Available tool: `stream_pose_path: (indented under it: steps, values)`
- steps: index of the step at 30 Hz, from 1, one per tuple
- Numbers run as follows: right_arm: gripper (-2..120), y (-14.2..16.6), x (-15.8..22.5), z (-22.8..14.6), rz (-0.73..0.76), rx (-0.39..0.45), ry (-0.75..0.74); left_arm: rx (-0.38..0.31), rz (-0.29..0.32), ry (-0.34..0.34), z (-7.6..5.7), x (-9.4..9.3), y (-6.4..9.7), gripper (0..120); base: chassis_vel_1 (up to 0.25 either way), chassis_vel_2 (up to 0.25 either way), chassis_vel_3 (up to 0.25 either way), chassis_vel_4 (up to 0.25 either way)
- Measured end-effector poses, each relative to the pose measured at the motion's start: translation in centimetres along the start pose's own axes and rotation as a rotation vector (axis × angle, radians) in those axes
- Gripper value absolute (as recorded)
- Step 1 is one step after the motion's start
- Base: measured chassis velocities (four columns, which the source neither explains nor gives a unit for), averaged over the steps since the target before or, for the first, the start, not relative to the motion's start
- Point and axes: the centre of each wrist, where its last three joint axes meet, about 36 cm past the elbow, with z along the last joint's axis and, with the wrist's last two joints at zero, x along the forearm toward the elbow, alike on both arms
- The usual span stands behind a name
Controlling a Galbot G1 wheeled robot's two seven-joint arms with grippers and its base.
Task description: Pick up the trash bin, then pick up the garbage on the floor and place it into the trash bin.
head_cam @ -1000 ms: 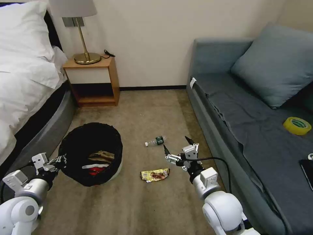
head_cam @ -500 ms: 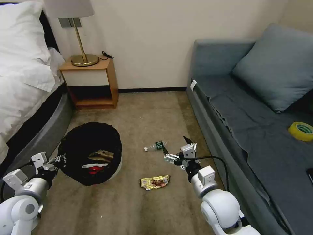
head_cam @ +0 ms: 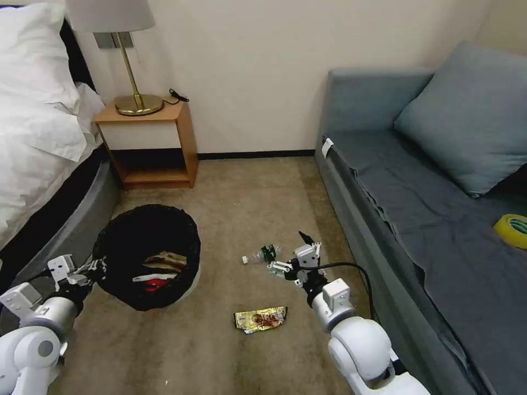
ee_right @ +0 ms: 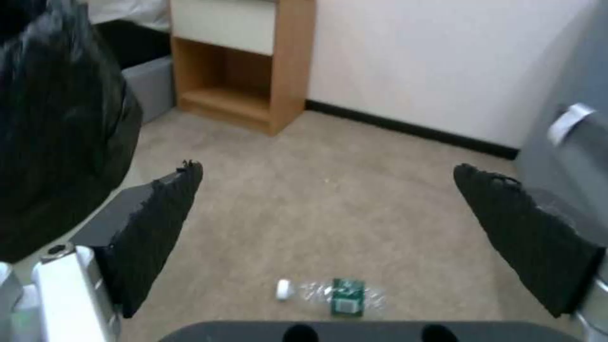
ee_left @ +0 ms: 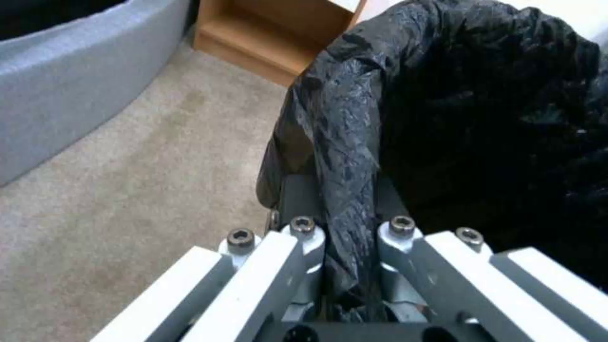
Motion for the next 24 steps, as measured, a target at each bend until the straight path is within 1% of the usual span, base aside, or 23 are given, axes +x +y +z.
stream_pose_path:
  steps: [2, 4, 5, 8, 9, 13, 14, 15, 17, 19, 21, 23, 24]
  values:
    - [100, -0.5, -1.3, 1.2, -0.034, 0.012, 0.037, -0.003, 0.000, -0.006, -0.2, 0.0, 0.2, 4, 0.000, 0.000, 0.000, 0.000]
    - [100, -0.7, -1.6, 1.5, -0.042, 0.018, 0.049, -0.005, 0.000, -0.008, -0.2, 0.0, 0.2, 4, 0.000, 0.000, 0.000, 0.000]
    - [100, -1.3, -2.4, 2.2, -0.065, 0.026, 0.081, -0.008, 0.003, -0.011, -0.3, 0.0, 0.2, 4, 0.000, 0.000, 0.000, 0.000]
    - [100, -2.6, -3.9, 3.5, -0.101, 0.012, 0.173, -0.010, 0.009, -0.016, -0.3, -0.1, 0.2, 4, 0.000, 0.000, 0.000, 0.000]
    - [100, -2.6, -3.9, 3.5, -0.101, 0.012, 0.173, -0.010, 0.009, -0.016, -0.3, -0.1, 0.2, 4, 0.000, 0.000, 0.000, 0.000]
    - [100, -2.9, -6.2, 5.2, -0.151, -0.046, 0.338, -0.004, 0.012, -0.010, 0.2, -0.6, 0.6, 4, 0.000, 0.000, 0.000, 0.000]
    - [100, -2.9, -6.2, 5.2, -0.151, -0.046, 0.338, -0.004, 0.012, -0.010, 0.2, -0.6, 0.6, 4, 0.000, 0.000, 0.000, 0.000]
    - [100, -2.9, -6.6, 5.5, -0.161, -0.056, 0.370, -0.004, 0.013, -0.010, 0.3, -0.6, 0.7, 4, 0.000, 0.000, 0.000, 0.000]
    - [100, -2.7, -8.0, 6.5, -0.178, -0.084, 0.473, -0.004, 0.012, -0.007, 0.5, -0.7, 0.9, 4, 0.000, 0.000, 0.000, 0.000]
    - [100, -2.6, -8.4, 6.7, -0.182, -0.093, 0.497, -0.006, 0.012, -0.007, 0.5, -0.8, 1.0, 4, 0.000, 0.000, 0.000, 0.000]
    - [100, -2.4, -9.6, 7.8, -0.196, -0.133, 0.581, -0.012, 0.015, -0.007, 0.4, -0.9, 1.1, 4, 0.000, 0.000, 0.000, 0.000]
    - [100, -2.3, -10.0, 8.1, -0.199, -0.146, 0.606, -0.014, 0.017, -0.007, 0.4, -0.9, 1.2, 4, 0.000, 0.000, 0.000, 0.000]
    - [100, -2.3, -10.5, 8.6, -0.210, -0.167, 0.643, -0.017, 0.018, -0.006, 0.4, -1.0, 1.4, 4, 0.000, 0.000, 0.000, 0.000]
